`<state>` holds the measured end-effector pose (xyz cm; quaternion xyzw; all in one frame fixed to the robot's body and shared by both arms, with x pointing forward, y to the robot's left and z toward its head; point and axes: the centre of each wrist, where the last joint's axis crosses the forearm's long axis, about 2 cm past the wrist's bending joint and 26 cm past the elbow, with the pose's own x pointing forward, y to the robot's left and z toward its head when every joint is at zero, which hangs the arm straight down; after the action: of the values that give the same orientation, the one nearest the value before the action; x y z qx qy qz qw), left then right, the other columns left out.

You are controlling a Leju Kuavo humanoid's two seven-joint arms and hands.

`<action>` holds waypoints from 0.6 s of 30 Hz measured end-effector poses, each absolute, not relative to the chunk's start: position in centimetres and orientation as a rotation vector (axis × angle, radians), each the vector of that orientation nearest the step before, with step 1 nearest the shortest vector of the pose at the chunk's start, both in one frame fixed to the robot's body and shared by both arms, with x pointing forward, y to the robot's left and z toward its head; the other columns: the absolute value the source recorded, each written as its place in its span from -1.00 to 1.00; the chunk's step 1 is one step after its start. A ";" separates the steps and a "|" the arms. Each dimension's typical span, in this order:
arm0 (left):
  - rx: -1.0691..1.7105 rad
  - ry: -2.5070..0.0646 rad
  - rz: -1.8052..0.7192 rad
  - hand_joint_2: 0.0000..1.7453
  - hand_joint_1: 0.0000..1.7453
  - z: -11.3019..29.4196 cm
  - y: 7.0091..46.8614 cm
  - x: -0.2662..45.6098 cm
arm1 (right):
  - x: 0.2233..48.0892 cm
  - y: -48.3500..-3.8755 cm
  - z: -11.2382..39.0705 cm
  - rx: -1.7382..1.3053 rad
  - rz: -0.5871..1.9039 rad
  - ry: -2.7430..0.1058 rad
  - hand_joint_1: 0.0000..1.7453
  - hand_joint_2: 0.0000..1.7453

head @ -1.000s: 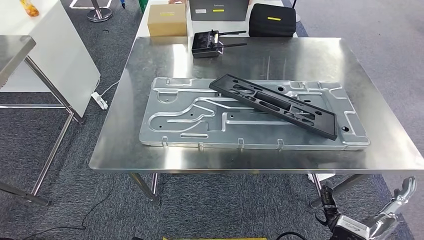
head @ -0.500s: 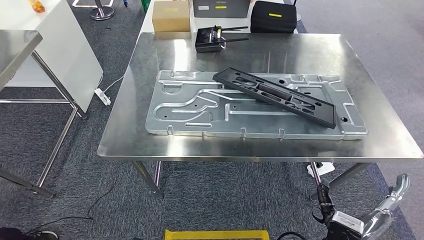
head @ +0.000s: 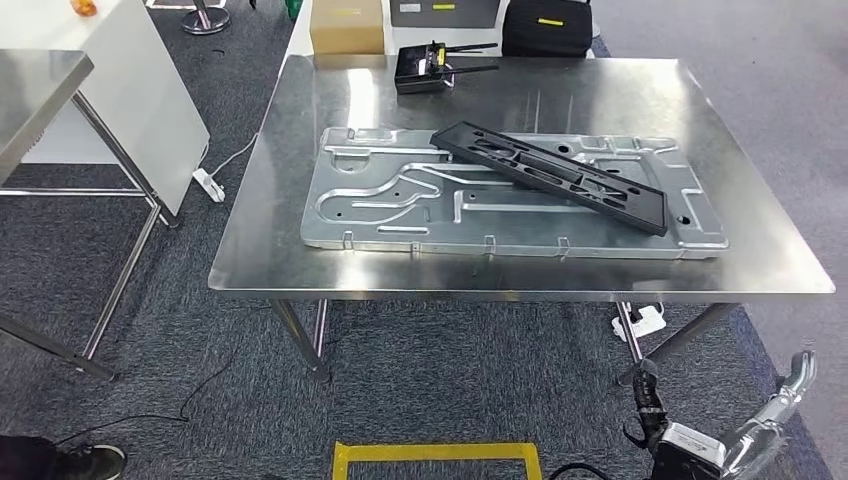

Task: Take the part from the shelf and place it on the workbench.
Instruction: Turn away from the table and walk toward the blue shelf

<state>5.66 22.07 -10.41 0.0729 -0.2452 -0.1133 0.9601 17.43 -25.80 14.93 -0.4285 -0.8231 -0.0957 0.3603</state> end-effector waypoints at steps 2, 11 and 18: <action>0.148 -0.497 -0.226 -1.00 -1.00 -10.4 22.1 5.7 | 17.5 -25.7 14.9 -1.103 -0.250 -2.120 -1.00 1.00; 0.152 -0.494 -0.216 -1.00 -1.00 -10.5 22.3 5.6 | 17.6 -25.6 14.6 -1.093 -0.246 -2.104 -1.00 1.00; 0.155 -0.489 -0.211 -1.00 -1.00 -10.5 22.4 5.6 | 17.6 -25.5 14.5 -1.095 -0.237 -2.100 -1.00 1.00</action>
<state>5.56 22.36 -10.47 0.0764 -0.2414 -0.1040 0.9618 17.60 -25.52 14.51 -0.4269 -0.8193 -0.0925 0.3715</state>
